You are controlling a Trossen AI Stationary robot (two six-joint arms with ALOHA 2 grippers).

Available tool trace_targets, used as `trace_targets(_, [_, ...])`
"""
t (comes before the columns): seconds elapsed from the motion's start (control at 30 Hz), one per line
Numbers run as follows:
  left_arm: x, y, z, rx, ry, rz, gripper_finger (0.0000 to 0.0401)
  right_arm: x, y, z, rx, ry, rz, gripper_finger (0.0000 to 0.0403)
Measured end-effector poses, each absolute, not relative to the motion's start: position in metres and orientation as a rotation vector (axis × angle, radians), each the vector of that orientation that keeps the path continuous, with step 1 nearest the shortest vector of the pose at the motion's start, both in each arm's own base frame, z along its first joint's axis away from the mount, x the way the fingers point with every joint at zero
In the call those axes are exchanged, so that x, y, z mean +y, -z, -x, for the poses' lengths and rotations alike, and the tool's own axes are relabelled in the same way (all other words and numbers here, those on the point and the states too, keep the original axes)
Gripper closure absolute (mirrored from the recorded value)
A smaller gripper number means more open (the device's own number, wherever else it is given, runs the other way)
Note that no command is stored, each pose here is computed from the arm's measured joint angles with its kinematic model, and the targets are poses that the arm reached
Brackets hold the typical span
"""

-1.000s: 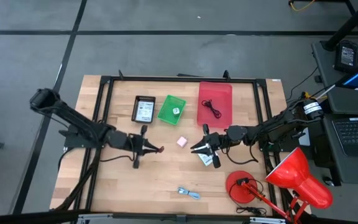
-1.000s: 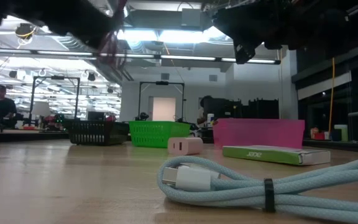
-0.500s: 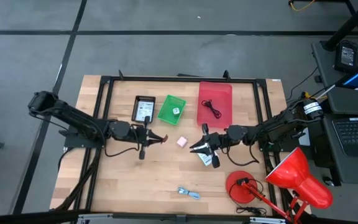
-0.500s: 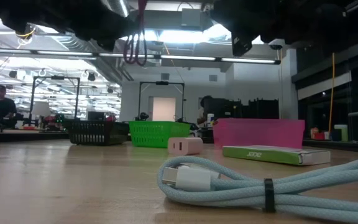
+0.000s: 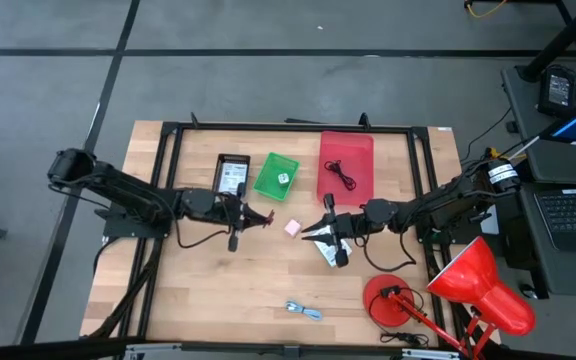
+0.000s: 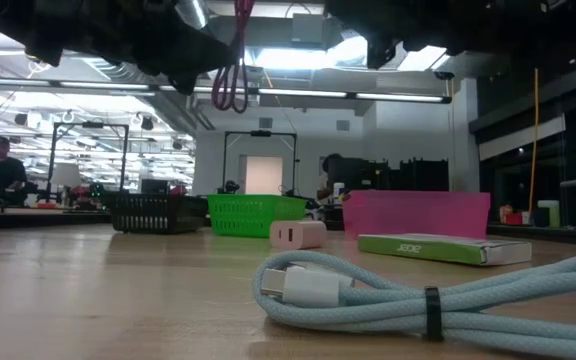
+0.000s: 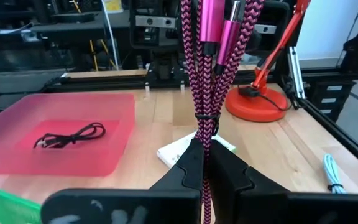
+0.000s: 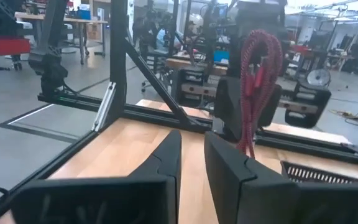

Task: Pick and place items into bin
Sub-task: Put the red charger cable into the red bin

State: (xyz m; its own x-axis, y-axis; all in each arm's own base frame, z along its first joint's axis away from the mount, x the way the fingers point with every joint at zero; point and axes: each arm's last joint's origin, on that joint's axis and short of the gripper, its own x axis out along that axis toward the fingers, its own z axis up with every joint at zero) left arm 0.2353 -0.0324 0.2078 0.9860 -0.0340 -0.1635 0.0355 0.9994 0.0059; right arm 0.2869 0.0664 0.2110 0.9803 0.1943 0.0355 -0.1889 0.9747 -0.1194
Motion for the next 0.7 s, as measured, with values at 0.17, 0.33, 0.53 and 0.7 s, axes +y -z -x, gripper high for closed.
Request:
trace_targets(0.17, [-0.03,-0.209,-0.236,0.151,0.054,-0.003,0.0397,0.065,-0.212,-0.289,-0.043,-0.182,0.135,0.0351])
trace_targets(0.33, [-0.029,-0.209,-0.236,0.152,0.053,-0.003,0.0397,0.058,-0.207,-0.29,0.01,-0.136,0.123,0.0331])
trace_targets(0.53, [-0.029,-0.209,-0.236,0.152,0.053,-0.003,0.0397,0.047,-0.207,-0.292,0.02,-0.098,0.086,0.0278])
trace_targets(0.7, [-0.029,-0.209,-0.236,0.15,0.05,-0.003,0.0397,0.044,-0.207,-0.293,0.02,-0.085,0.087,0.0245])
